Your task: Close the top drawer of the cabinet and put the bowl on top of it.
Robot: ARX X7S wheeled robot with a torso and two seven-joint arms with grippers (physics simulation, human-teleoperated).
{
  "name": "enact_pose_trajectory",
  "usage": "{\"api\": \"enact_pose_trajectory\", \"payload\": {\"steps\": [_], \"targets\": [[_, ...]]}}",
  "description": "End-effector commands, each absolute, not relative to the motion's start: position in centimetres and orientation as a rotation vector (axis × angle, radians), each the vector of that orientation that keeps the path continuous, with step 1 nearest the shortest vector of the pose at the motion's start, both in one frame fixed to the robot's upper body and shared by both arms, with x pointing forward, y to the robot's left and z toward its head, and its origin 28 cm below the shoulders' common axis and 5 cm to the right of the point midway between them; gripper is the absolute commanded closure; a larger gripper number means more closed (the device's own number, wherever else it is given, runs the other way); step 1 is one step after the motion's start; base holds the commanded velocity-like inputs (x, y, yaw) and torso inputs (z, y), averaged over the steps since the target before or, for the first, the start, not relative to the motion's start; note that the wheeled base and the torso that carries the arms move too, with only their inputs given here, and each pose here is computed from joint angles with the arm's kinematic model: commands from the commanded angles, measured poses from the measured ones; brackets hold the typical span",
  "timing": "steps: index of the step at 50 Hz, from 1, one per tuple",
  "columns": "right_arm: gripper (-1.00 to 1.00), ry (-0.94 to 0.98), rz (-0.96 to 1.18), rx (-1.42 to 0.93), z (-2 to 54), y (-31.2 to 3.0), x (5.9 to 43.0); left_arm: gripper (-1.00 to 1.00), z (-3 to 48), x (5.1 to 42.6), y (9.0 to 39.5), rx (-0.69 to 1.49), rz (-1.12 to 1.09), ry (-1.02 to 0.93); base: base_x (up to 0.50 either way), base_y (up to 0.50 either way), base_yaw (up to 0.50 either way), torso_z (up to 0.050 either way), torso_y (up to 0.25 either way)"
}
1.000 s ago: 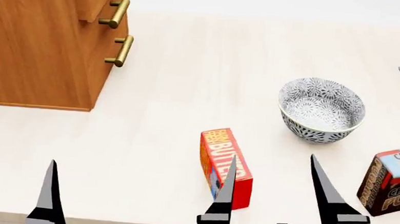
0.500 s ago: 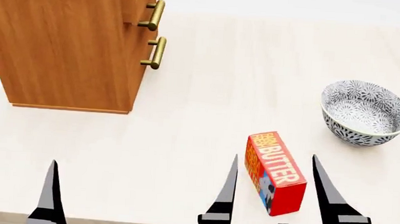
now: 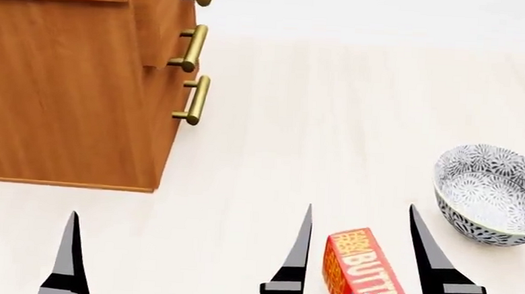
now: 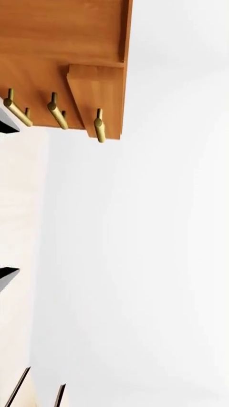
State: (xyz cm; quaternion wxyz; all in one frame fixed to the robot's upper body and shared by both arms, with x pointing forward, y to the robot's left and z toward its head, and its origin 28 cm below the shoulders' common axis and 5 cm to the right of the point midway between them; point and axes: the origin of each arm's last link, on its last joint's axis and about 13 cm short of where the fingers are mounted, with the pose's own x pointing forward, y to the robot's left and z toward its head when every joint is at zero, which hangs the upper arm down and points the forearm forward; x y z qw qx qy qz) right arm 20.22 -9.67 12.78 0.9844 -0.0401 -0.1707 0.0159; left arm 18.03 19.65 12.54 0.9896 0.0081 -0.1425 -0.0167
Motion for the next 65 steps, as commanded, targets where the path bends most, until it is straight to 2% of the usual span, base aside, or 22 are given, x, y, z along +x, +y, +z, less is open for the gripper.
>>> {"api": "enact_pose_trajectory", "payload": {"steps": [1, 41, 53, 65], "targets": [[-1.00, -0.348, 0.036, -0.082, 12.8, -9.6, 20.2, -1.00, 12.6, 18.0, 19.7, 0.018, -0.033, -0.286, 0.50, 0.00, 0.00, 0.000, 0.000], [-1.00, -0.356, 0.016, -0.086, 13.1, -9.6, 20.1, -1.00, 12.8, 17.5, 19.8, 0.018, -0.032, -0.298, 0.50, 0.00, 0.00, 0.000, 0.000], [-1.00, -0.334, -0.007, -0.139, 17.5, -10.5, 25.9, -1.00, 12.9, 17.3, 19.9, 0.013, -0.038, -0.302, 0.00, 0.00, 0.00, 0.000, 0.000], [-1.00, -0.290, 0.000, -0.166, 20.9, -9.7, 31.0, -1.00, 13.1, 17.1, 19.9, 0.017, -0.037, -0.305, 0.00, 0.00, 0.00, 0.000, 0.000]]}}
